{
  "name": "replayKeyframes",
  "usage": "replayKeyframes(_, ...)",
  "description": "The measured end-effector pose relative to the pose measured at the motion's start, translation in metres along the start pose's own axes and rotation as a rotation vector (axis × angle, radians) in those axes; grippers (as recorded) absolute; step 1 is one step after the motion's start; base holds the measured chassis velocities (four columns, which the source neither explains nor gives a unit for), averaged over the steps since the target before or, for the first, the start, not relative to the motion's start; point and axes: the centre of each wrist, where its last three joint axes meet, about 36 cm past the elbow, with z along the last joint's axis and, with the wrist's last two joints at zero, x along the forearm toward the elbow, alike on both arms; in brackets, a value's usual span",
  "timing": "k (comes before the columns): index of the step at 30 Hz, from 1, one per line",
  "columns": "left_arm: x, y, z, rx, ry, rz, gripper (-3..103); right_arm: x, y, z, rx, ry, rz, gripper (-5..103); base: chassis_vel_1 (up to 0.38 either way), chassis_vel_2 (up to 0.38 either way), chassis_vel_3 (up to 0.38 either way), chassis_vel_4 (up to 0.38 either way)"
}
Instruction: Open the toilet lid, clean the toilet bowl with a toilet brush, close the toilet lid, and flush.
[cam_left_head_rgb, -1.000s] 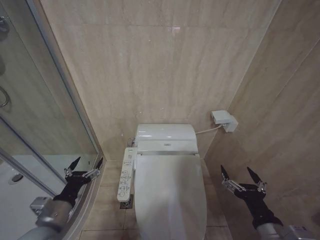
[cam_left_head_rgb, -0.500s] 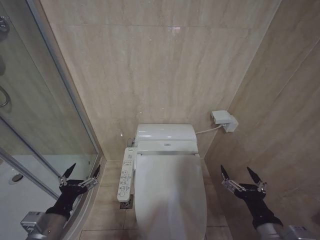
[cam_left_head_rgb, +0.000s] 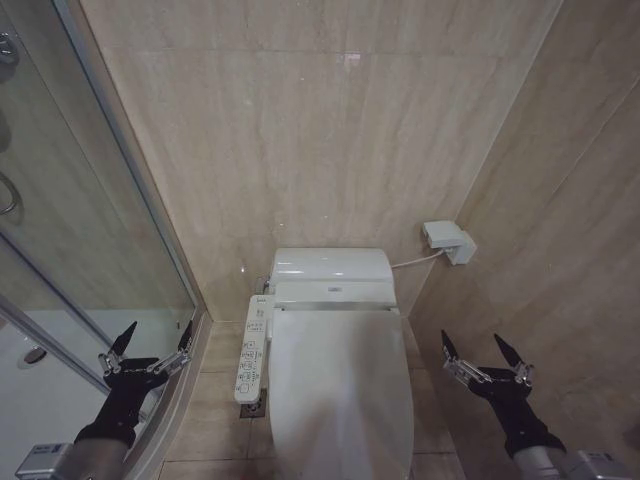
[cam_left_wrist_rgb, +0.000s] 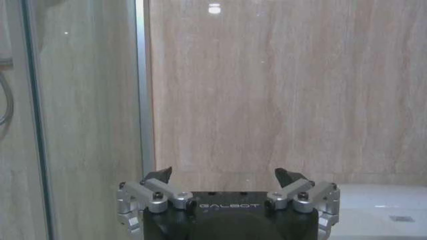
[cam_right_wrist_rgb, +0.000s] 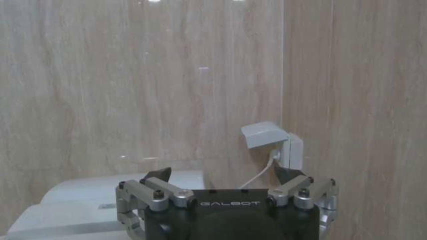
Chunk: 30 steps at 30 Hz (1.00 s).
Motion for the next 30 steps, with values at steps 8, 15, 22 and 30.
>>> replayKeyframes(8, 0.004, -0.008, -0.003, 0.029, 0.008, 0.018, 100, 0.0, 0.0, 0.0, 0.0, 0.0, 0.0, 100, 0.0, 0.0, 0.0, 0.0)
replayKeyframes(15, 0.003, -0.012, 0.005, 0.05, -0.003, 0.002, 100, 0.0, 0.0, 0.0, 0.0, 0.0, 0.0, 100, 0.0, 0.0, 0.0, 0.0)
replayKeyframes(22, 0.003, -0.012, 0.006, 0.052, 0.001, -0.008, 100, 0.0, 0.0, 0.0, 0.0, 0.0, 0.0, 100, 0.0, 0.0, 0.0, 0.0)
replayKeyframes(30, 0.003, -0.012, 0.006, 0.051, 0.003, -0.008, 100, 0.0, 0.0, 0.0, 0.0, 0.0, 0.0, 100, 0.0, 0.0, 0.0, 0.0)
